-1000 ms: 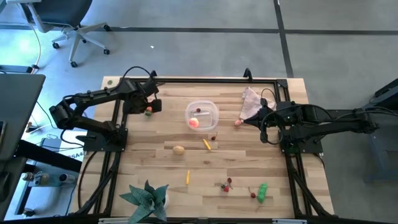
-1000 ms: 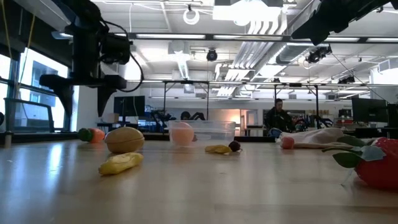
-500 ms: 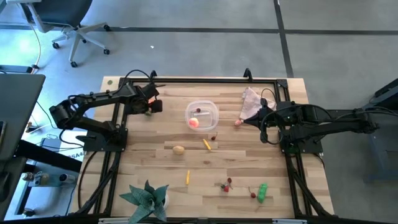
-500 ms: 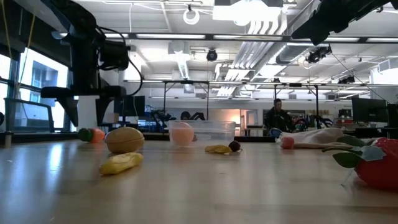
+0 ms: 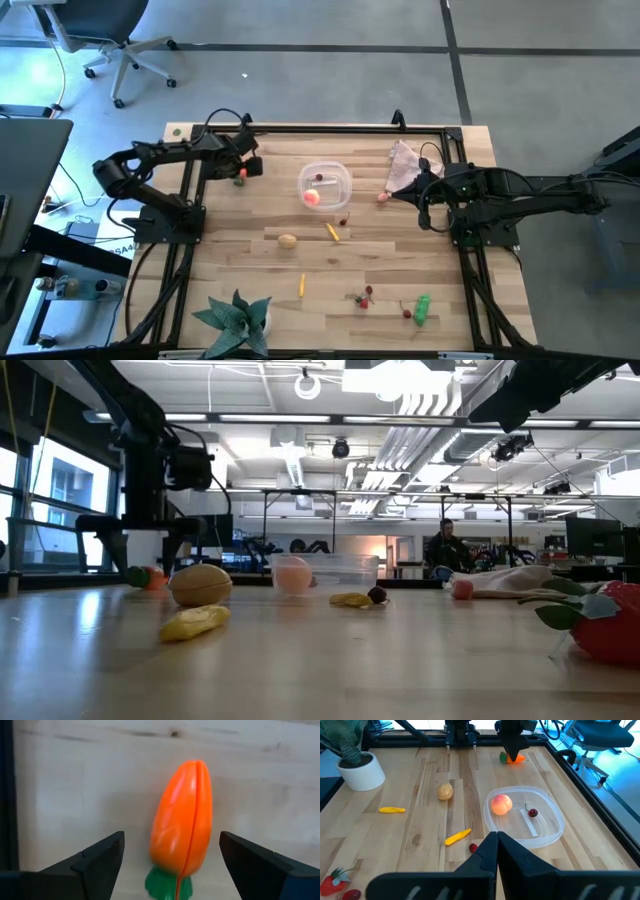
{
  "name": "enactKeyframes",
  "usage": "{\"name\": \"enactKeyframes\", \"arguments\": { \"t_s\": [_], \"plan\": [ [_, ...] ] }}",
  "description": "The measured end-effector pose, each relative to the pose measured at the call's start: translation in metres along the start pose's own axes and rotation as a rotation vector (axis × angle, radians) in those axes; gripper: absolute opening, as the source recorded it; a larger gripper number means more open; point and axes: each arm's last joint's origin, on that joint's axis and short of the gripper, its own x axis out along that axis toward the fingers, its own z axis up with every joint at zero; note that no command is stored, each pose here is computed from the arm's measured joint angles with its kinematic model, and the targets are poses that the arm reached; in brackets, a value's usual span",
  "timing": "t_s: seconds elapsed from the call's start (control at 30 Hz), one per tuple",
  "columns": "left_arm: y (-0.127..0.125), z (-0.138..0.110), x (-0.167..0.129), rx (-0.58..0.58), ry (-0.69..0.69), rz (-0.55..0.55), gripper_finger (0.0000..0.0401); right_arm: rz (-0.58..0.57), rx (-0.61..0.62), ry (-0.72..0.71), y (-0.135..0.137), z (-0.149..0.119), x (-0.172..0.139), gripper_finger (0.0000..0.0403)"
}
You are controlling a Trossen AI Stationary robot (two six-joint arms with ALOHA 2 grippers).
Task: Pick and placing Produce into tupperware
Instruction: Put the orange carrot into the transparent bin
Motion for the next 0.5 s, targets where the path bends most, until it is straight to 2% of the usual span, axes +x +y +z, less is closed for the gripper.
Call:
{"name": "enactKeyframes", "arguments": {
  "t_s": [0.23, 0.5],
  "plan": [
    [-0.0025, 0.0012, 0.0058, 0.033, -0.012, 0.015, 0.0319, 0.0, 0.0, 0.0, 0.0, 0.0, 0.0, 0.0],
    [-0.005, 0.0027, 0.0066, 0.059, -0.027, -0.004, 0.0266, 0.0, 0.0, 0.0, 0.0, 0.0, -0.0001, 0.0]
  ]
}}
